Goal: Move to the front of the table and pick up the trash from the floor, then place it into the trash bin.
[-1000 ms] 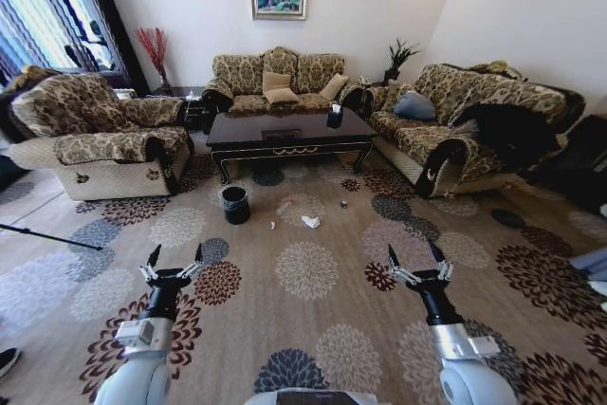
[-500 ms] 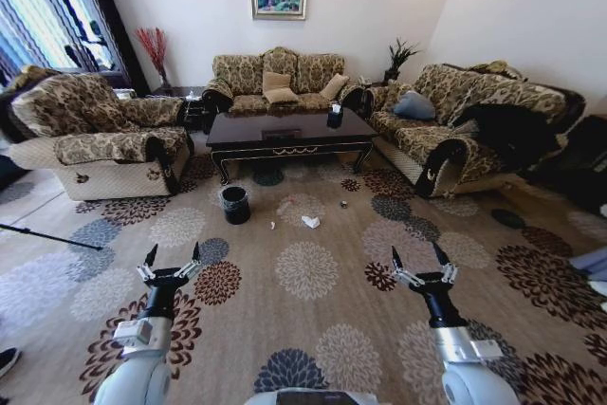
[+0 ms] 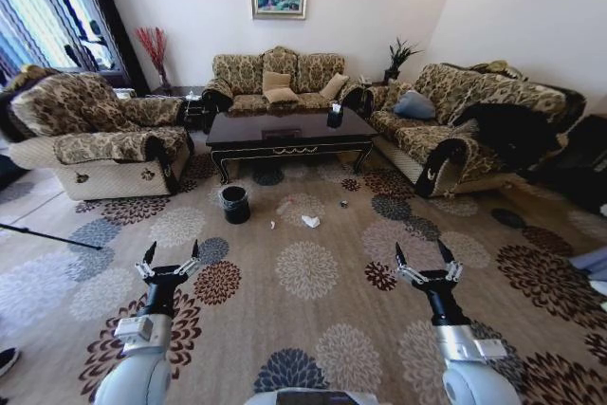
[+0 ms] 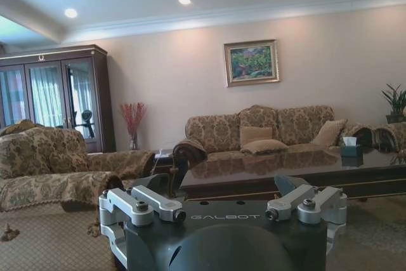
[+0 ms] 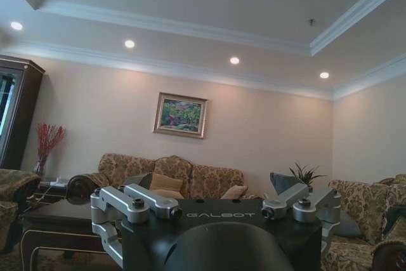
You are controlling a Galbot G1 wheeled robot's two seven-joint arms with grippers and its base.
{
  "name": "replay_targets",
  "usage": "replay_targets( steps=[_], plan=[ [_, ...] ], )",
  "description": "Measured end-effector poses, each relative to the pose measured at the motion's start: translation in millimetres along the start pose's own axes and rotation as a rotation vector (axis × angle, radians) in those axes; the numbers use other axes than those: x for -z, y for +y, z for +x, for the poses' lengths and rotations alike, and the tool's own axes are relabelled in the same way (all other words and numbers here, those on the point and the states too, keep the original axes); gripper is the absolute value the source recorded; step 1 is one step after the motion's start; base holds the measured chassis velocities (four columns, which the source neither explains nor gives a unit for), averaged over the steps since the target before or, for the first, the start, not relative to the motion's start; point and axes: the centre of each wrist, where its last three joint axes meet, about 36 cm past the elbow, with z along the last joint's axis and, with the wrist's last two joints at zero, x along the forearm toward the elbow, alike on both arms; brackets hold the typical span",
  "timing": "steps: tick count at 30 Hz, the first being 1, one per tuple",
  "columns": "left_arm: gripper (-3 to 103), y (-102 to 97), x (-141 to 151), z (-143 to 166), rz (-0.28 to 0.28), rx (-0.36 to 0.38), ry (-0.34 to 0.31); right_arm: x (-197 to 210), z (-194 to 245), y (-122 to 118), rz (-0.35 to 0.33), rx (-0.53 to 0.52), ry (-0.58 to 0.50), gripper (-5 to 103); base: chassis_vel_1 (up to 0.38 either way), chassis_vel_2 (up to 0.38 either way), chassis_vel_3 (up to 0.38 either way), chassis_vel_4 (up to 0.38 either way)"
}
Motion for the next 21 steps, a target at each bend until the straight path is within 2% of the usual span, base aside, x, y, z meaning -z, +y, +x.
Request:
replay_targets(
  steps=[21],
  plan=[
    [100,-0.6,-11.7,-1.1,-0.001,0.008,0.016,-9.2,-5.3,-3.1,-0.005,-0.015,-0.006,100,0.0,0.0,0.0,0.0]
  ],
)
